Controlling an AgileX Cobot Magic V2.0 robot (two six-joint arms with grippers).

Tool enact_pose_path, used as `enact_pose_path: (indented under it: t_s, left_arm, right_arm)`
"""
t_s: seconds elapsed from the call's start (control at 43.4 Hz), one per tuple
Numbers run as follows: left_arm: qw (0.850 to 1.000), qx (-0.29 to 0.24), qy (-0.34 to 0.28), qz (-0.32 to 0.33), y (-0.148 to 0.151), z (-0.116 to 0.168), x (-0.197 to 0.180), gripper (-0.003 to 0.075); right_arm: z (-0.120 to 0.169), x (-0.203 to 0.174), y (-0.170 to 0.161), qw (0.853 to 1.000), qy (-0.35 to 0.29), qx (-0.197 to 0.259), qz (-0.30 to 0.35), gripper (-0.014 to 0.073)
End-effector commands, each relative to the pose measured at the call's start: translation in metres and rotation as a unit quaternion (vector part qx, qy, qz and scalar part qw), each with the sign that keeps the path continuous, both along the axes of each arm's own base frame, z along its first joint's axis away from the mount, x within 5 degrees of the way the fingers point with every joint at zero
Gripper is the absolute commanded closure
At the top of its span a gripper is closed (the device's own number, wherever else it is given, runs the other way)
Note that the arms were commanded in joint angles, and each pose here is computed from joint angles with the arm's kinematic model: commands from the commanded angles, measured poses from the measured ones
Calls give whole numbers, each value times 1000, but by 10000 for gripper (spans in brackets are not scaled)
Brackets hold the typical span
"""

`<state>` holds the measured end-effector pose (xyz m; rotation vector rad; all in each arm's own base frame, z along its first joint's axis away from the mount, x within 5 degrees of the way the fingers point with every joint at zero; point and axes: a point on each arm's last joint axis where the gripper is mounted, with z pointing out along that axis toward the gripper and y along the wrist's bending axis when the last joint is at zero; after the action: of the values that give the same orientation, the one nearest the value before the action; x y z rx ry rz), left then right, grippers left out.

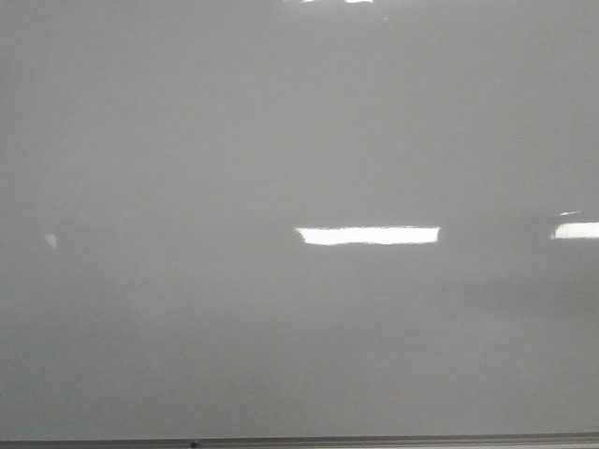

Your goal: Write number 7 on whiteboard

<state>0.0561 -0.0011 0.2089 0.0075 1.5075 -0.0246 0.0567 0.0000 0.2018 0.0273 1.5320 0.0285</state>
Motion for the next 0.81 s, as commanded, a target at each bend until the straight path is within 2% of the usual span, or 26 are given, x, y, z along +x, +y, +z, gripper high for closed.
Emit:
enact_pose_path:
  t_s: [0.0,0.553,0.784]
  left_arm:
    - [999,-2,-39,1,0,3,-1,741]
    - [999,-2,-39,1,0,3,-1,741]
    - [999,-2,-54,1,0,6,-1,741]
  right_arm:
    - [10,-2,0,999,-54,-4,-3,713]
    - [10,-2,0,998,-55,-4,-3,713]
    - [20,-4,-1,994,-110,-4,-4,713]
